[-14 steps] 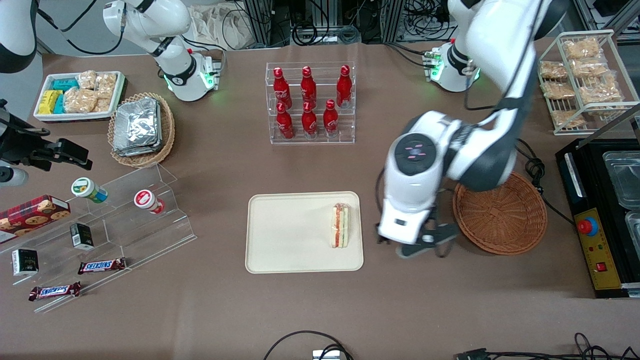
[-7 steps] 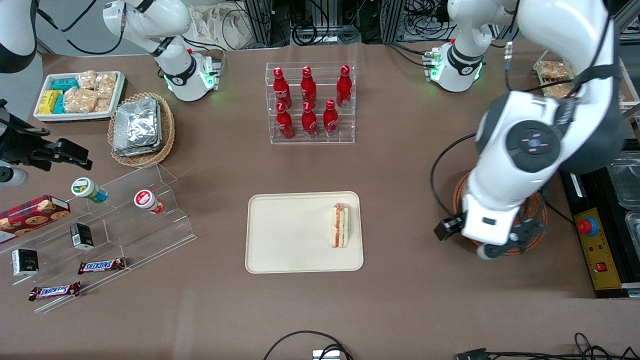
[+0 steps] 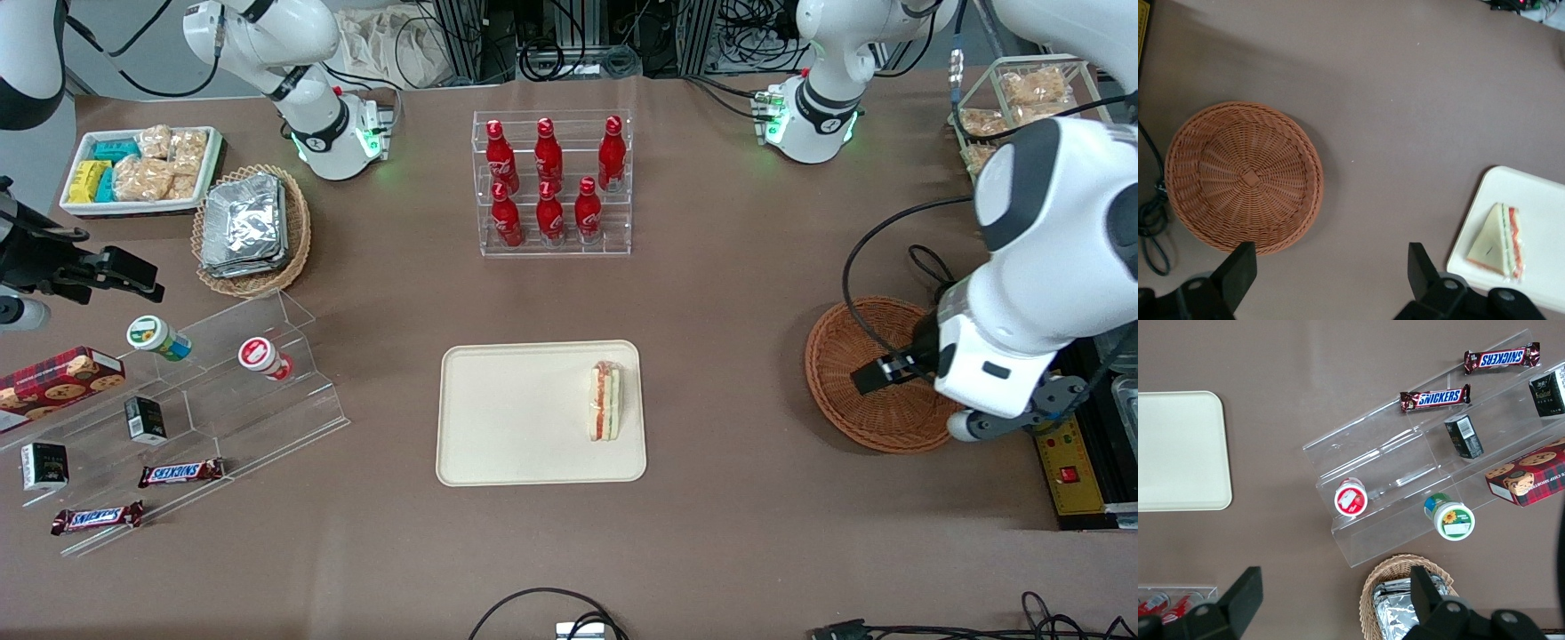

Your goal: Place sandwich from basket to tray

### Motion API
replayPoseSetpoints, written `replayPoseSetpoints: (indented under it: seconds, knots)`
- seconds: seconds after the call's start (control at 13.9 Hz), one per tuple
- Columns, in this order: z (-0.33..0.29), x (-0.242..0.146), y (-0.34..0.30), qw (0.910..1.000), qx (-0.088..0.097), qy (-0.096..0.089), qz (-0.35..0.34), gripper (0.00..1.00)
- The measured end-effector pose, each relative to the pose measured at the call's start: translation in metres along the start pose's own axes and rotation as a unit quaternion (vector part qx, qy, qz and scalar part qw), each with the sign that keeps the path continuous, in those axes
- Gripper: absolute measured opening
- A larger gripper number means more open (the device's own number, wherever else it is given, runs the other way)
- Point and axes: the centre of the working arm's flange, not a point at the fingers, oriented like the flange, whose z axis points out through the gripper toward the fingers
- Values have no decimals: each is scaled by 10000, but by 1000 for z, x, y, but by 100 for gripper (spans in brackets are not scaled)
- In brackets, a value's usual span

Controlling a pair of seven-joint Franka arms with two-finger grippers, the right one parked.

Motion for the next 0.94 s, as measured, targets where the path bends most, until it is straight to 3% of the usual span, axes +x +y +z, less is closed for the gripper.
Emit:
replayPoseSetpoints:
  seconds: [0.22, 0.58, 0.94]
  knots:
    - [-14, -4, -32, 9982, 140, -52, 577, 100]
    - [-55, -37, -92, 9912, 372, 105, 1263, 100]
    - [-90, -81, -111, 9879, 372, 195, 1490, 100]
